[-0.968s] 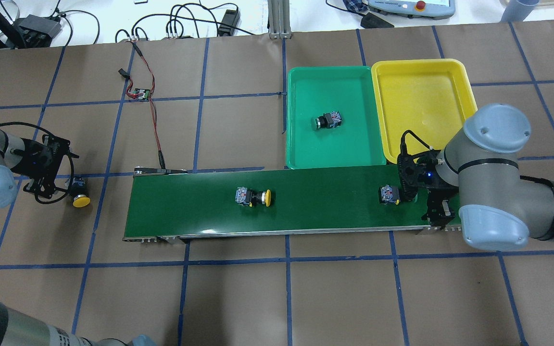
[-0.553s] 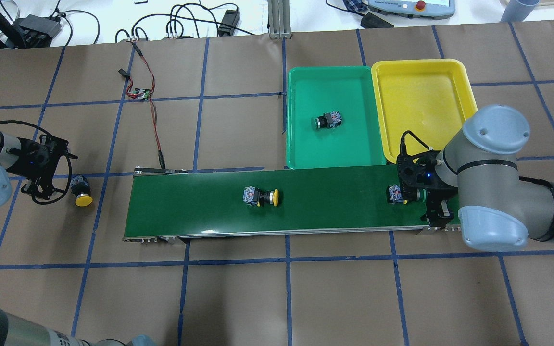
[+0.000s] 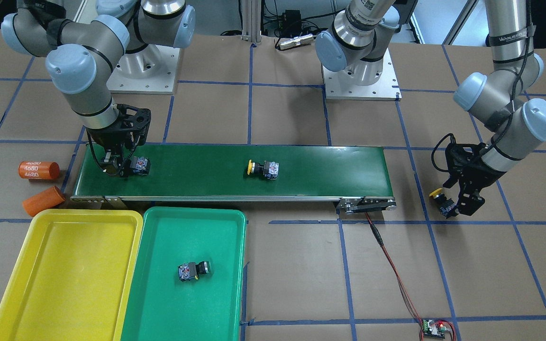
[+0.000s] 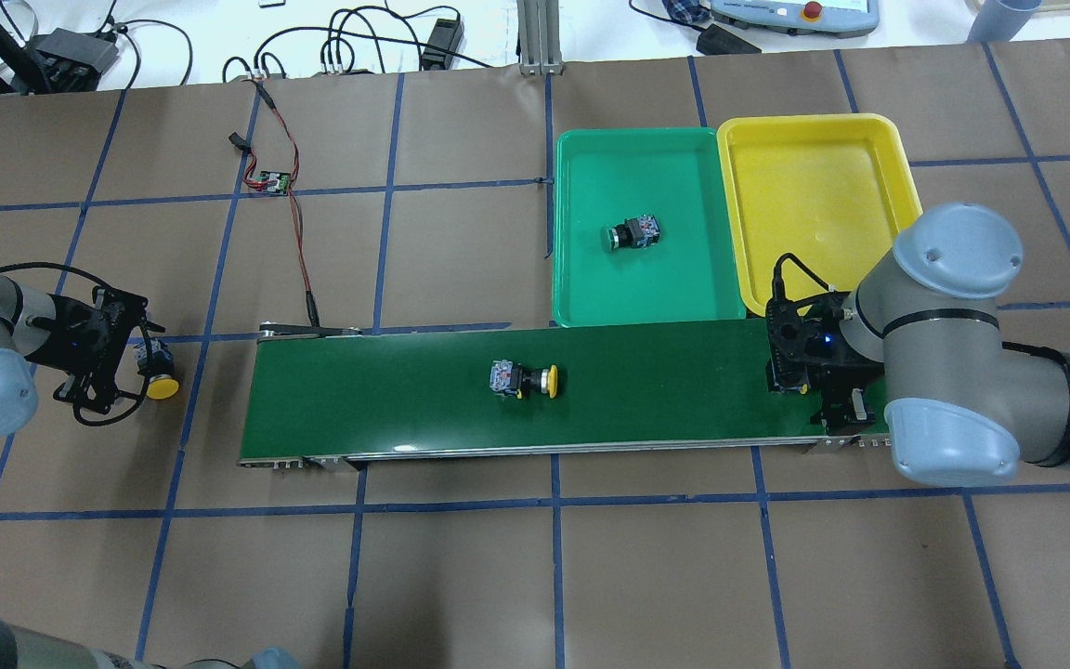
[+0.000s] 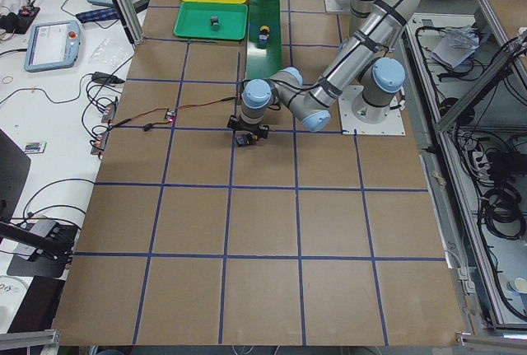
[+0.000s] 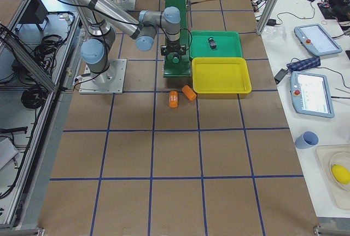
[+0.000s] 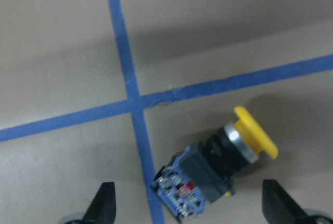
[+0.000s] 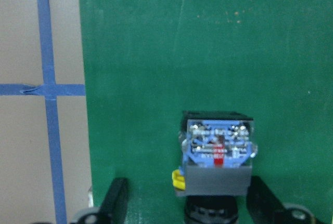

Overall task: Sort buttons by color to trays
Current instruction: 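Return right gripper to belt end and grasp the next green button, then carry green button into green tray and open the right gripper, then place yellow button on belt with left gripper while right returns to belt end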

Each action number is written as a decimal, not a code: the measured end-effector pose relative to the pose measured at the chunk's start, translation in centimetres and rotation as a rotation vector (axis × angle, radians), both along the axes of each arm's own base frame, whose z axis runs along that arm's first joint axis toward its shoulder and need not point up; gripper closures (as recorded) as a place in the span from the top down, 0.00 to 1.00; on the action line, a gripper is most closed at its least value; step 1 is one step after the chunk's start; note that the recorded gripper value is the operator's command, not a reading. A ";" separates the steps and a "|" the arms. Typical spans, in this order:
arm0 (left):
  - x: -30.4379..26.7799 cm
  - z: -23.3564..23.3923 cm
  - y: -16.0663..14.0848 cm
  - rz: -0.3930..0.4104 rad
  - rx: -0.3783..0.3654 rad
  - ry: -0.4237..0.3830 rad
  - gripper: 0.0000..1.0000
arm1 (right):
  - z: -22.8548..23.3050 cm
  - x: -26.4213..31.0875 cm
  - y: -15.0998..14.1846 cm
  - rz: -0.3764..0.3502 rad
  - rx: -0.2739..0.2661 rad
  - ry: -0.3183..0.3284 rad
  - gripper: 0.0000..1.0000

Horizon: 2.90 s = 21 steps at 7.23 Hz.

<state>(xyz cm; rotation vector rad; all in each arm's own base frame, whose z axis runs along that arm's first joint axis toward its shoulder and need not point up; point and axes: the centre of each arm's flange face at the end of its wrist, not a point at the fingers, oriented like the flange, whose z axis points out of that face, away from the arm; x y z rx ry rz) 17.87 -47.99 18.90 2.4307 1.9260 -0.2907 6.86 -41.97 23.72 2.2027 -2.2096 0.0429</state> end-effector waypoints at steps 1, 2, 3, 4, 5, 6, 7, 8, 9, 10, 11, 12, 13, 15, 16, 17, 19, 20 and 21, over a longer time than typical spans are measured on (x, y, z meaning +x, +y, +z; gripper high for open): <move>0.5 -0.5 0.1 0.006 -0.005 -0.004 1.00 | 0.1 0.0 -0.1 -0.003 -0.002 0.000 0.03; 1.1 -1.1 0.2 0.016 -0.008 -0.005 1.00 | 0.2 0.0 -0.2 -0.014 -0.005 0.000 0.02; 1.1 -1.5 0.1 0.020 -0.008 -0.004 1.00 | 0.5 0.0 -0.6 -0.036 -0.016 0.000 0.03; 0.9 -1.4 -0.1 0.018 -0.012 -0.006 1.00 | 1.3 0.1 -2.0 -0.057 -0.041 -0.003 0.06; 0.7 -1.2 -0.2 0.014 -0.015 -0.008 1.00 | 2.2 0.8 -4.8 -0.060 -0.068 -0.016 0.15; 0.3 -1.3 -0.3 0.007 -0.013 -0.007 1.00 | 2.4 2.7 -8.1 -0.059 -0.082 -0.032 0.15; -0.3 -1.6 -0.6 -0.003 -0.009 -0.004 1.00 | 1.5 6.1 -11.3 -0.066 -0.103 -0.041 0.16; -0.6 -1.8 -0.7 -0.009 -0.007 -0.003 0.80 | 0.1 10.2 -14.1 -0.059 -0.138 -0.036 0.20; -0.8 -1.8 -0.8 -0.013 -0.010 0.001 0.30 | -1.6 13.8 -15.8 -0.043 -0.157 -0.015 0.57; -0.9 -1.7 -0.9 -0.017 -0.023 0.014 0.20 | -2.6 15.8 -16.5 -0.033 -0.166 0.003 0.97; -0.9 -1.6 -1.0 -0.020 -0.037 0.030 0.19 | -3.0 16.6 -16.9 -0.029 -0.169 0.010 1.00; -0.9 -1.6 -1.1 -0.021 -0.044 0.036 0.15 | -3.0 16.5 -17.1 -0.031 -0.171 0.011 1.00; -0.9 -1.5 -1.1 -0.019 -0.048 0.039 0.11 | -2.4 16.2 -17.3 -0.035 -0.173 0.013 1.00; -0.8 -1.1 -1.3 -0.007 -0.070 0.059 0.09 | 0.5 14.6 -16.4 -0.033 -0.147 0.038 1.00; -0.9 -0.4 -1.4 0.000 -0.082 0.061 0.09 | 2.5 12.8 -15.6 -0.020 -0.125 0.060 1.00; -1.0 0.6 -1.3 0.011 -0.082 0.063 0.09 | 4.0 10.9 -14.2 -0.007 -0.107 0.074 1.00; -1.2 4.7 -1.1 0.079 -0.016 0.097 0.09 | 5.2 6.5 -9.6 0.001 -0.077 0.087 1.00; -1.9 7.2 -0.8 0.111 0.016 0.116 0.09 | 5.2 4.7 -6.8 -0.004 -0.064 0.085 1.00; -3.1 9.1 -0.2 0.153 0.038 0.133 0.10 | 4.6 3.3 -4.2 -0.009 -0.047 0.075 1.00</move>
